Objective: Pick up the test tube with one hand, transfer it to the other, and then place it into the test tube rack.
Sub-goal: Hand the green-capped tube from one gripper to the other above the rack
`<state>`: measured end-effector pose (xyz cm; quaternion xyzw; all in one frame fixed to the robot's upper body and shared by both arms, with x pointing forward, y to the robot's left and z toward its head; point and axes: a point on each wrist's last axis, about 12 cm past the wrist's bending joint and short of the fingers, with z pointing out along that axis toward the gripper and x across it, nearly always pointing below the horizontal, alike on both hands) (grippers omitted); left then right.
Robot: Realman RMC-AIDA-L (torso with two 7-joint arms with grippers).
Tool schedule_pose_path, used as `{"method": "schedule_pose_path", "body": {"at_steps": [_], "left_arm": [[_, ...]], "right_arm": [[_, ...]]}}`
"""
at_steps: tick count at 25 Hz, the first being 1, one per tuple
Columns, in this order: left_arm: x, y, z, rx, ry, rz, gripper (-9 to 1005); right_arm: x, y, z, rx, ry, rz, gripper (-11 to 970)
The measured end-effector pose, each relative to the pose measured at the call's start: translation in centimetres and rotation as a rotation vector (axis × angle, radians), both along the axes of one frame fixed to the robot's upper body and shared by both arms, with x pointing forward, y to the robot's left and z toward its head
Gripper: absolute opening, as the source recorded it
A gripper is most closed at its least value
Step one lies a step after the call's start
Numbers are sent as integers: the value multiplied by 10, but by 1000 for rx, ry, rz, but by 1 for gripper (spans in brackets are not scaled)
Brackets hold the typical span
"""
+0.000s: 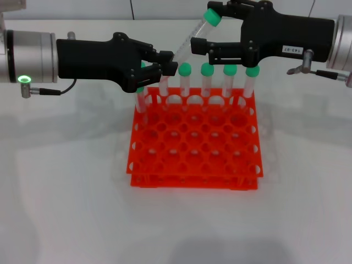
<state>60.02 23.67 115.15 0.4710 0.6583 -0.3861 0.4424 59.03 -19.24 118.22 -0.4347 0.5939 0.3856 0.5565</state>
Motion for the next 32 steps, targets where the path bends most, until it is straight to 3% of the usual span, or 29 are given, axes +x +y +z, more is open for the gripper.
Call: {"method": "schedule_pose_path", "body": {"at_steps": [15,26,28,32], "left_arm": [[0,0,0,1,-10,-2,162],[0,0,0,1,-9,-1,160],[0,0,0,1,-9,-2,159],[0,0,0,2,-9,-2,159]], "right_arm": [[3,-3,-2,9,7,-24,736],[3,-4,-2,9,7,-28,605],[3,-4,-2,9,7,-28,523],[3,-3,-1,9,6,-27,515]]}}
